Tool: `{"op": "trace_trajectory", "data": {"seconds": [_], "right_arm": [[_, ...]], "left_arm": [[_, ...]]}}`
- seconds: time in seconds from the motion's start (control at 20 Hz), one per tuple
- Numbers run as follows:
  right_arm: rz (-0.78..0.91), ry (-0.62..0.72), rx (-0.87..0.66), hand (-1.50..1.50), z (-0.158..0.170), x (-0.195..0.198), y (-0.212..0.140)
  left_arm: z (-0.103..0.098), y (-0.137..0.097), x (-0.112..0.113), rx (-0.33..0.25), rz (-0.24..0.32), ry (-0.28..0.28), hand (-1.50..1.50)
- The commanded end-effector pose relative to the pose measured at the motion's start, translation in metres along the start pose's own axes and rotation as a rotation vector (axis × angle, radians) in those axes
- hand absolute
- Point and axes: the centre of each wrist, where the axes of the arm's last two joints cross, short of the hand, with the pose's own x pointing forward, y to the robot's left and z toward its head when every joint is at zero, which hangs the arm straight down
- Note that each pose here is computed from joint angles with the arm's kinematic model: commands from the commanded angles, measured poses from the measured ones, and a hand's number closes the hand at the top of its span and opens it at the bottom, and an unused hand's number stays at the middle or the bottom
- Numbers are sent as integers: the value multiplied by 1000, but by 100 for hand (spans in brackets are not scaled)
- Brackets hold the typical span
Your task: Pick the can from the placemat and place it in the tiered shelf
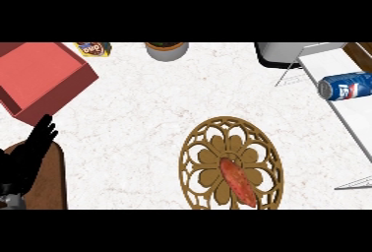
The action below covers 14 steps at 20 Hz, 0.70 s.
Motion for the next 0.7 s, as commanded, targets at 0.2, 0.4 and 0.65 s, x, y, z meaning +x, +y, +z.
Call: {"op": "trace_trajectory", "data": {"seconds": [0.2,0.4,0.65], "right_arm": [[-83,79,-89,-150,42,-9,-101],[-11,94,-133,-150,50,-17,-129],[32,73,-83,-150,64,-35,-144]], "left_arm": [[-1,2,-5,24,3,11,0],[6,5,-7,32,-3,30,0],[12,5,-11,64,-3,55,0]]}}
